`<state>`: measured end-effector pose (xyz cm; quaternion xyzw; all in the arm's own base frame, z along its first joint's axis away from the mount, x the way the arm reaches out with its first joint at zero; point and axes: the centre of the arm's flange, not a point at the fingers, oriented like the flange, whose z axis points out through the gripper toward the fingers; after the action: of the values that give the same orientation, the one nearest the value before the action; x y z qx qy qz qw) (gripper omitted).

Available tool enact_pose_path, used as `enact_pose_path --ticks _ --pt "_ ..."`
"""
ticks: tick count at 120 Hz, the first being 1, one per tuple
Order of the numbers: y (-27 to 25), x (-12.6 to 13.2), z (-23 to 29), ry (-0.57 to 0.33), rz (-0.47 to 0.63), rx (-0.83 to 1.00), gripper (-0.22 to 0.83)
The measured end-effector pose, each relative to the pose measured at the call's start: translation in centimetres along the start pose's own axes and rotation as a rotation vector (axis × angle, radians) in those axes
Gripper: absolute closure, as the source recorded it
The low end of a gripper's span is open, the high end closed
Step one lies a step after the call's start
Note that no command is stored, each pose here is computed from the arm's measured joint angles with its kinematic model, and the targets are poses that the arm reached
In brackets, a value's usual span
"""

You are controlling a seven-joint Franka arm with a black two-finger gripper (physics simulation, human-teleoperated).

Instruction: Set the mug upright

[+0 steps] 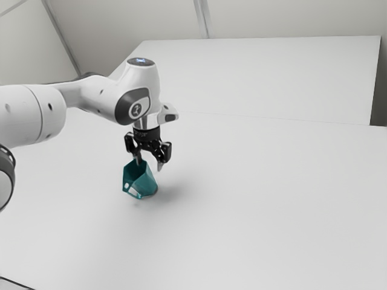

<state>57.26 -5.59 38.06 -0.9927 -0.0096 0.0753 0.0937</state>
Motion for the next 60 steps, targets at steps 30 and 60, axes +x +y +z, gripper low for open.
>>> enact_pose_path --ticks 30,60 --pt "-2.6 -2.1 -12.6 0.175 -0.021 -0.067 0.07" --pt "-4.2 -2.8 -20.2 0.229 0.044 -0.114 0.02"
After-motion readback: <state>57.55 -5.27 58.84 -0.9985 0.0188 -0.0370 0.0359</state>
